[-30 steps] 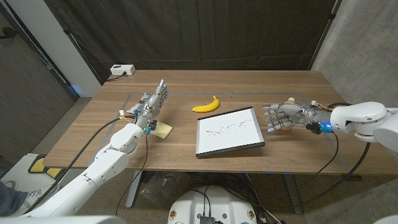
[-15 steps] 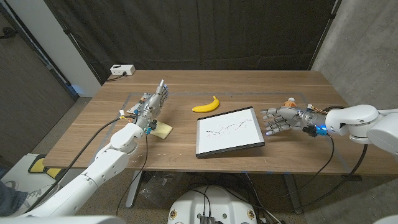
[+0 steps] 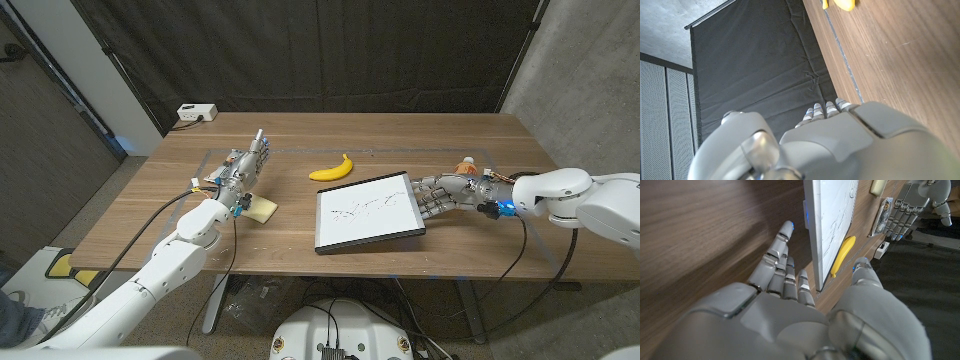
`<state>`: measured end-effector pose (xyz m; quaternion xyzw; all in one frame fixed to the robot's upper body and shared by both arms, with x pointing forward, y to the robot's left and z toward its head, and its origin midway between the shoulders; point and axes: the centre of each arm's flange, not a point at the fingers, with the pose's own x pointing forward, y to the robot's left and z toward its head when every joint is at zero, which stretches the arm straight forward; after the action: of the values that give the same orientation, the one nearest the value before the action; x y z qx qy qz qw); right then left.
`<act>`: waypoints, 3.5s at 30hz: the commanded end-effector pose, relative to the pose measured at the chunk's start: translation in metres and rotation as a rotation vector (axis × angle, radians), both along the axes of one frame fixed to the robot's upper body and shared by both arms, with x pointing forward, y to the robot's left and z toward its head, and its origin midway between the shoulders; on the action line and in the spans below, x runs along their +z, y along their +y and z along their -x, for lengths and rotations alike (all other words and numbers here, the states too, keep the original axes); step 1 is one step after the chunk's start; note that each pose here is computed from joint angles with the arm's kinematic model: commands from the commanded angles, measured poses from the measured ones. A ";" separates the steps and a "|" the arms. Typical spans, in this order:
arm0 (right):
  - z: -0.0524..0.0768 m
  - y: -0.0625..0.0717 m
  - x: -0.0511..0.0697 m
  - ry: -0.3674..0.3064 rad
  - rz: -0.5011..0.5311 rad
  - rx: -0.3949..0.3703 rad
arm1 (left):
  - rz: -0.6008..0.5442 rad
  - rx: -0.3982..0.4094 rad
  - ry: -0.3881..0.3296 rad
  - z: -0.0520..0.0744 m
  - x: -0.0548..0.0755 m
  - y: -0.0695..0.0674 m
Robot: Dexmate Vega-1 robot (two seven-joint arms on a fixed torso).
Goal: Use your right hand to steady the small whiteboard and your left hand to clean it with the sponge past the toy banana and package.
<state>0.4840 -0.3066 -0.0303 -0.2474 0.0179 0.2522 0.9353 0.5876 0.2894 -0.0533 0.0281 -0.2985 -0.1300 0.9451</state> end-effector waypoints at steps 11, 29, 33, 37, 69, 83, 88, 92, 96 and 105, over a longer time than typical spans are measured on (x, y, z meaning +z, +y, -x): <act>-0.016 0.011 -0.004 0.037 0.045 -0.001 | 0.011 0.008 0.003 -0.001 -0.002 0.008; -0.017 0.017 -0.006 0.038 0.062 0.011 | 0.010 0.003 0.015 -0.006 -0.001 0.006; -0.018 0.020 -0.007 0.034 0.059 0.011 | 0.010 0.006 0.014 -0.006 -0.001 0.007; -0.021 0.023 -0.009 0.039 0.063 0.011 | 0.008 0.003 0.014 -0.006 0.000 0.007; -0.026 0.032 -0.016 -0.001 0.118 -0.064 | 0.012 0.009 0.015 -0.005 -0.001 0.010; -0.017 0.034 -0.007 -0.063 0.101 -0.084 | 0.026 0.013 0.014 -0.005 -0.003 0.009; -0.012 0.036 -0.002 -0.082 0.099 -0.077 | 0.029 0.011 0.017 -0.005 -0.004 0.008; -0.011 0.037 0.001 -0.087 0.105 -0.078 | 0.029 0.012 0.018 -0.004 -0.004 0.008; -0.010 0.039 0.003 -0.087 0.118 -0.084 | 0.024 0.018 0.020 -0.003 -0.005 0.008; -0.009 0.044 0.006 -0.083 0.166 -0.122 | 0.014 0.026 0.035 0.000 -0.007 0.009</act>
<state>0.4969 -0.2704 -0.0304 -0.3125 0.0103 0.1968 0.9293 0.5895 0.2971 -0.0574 0.0161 -0.2932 -0.1212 0.9482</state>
